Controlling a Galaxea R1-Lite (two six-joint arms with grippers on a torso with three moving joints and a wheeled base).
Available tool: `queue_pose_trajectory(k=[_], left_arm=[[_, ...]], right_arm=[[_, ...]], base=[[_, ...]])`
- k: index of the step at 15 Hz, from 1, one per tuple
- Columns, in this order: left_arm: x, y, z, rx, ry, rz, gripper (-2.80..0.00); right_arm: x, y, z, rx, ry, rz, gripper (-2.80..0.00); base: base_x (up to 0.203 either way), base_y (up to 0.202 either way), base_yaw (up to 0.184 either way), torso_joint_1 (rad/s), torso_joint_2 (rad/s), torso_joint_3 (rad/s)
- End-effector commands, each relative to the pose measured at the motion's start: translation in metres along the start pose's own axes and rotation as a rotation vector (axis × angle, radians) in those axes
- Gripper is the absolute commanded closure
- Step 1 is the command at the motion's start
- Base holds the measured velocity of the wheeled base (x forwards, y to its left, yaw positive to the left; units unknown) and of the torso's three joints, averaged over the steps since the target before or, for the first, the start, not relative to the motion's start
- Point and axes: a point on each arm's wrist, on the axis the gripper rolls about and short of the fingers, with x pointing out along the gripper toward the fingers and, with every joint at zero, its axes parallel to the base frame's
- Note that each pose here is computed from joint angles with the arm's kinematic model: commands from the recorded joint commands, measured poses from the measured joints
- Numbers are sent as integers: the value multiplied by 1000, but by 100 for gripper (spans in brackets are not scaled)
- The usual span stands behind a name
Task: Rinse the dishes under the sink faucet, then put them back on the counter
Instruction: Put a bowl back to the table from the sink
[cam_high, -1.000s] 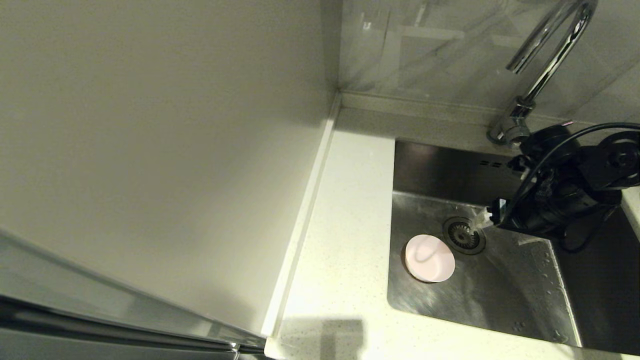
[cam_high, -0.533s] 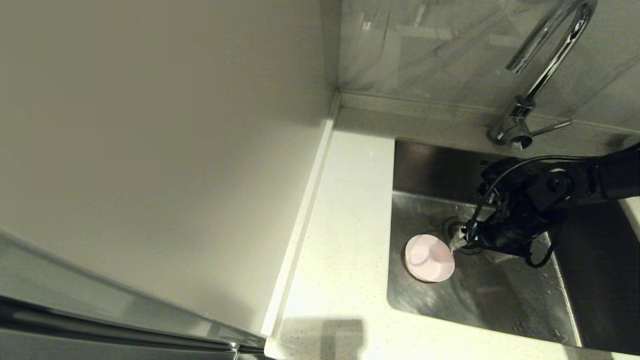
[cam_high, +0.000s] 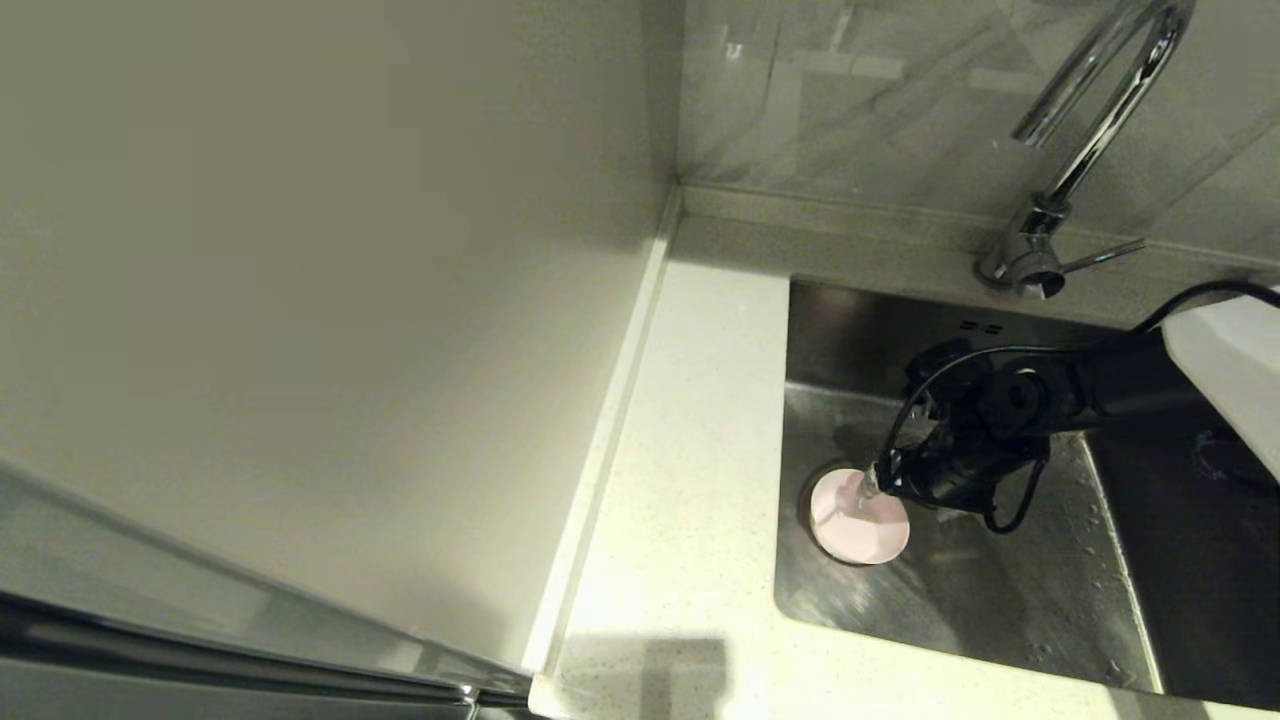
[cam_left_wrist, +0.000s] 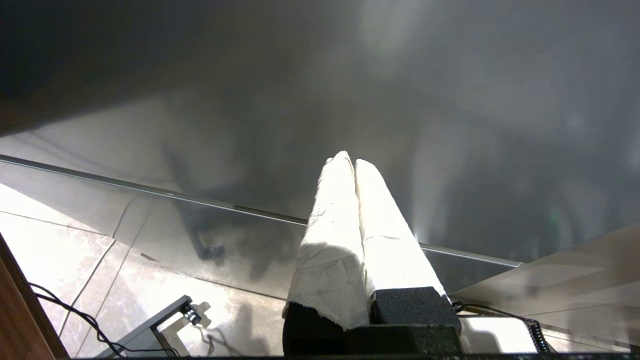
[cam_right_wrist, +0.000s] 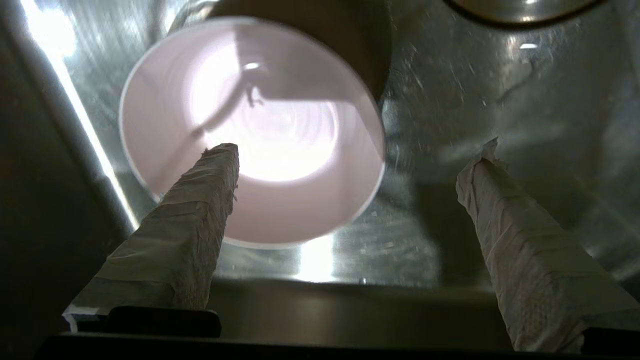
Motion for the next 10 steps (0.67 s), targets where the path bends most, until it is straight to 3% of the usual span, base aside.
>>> queue_pose_trajectory(k=[1, 10], left_arm=[[0, 0, 0, -1, -3, 1, 0], [0, 0, 0, -1, -4, 0, 0]], right_arm=[[19, 1, -2, -3, 25, -30, -280], [49, 7, 11, -5, -15, -104, -280]], base=[[0, 0, 0, 0, 0, 0], [0, 0, 0, 0, 0, 0]])
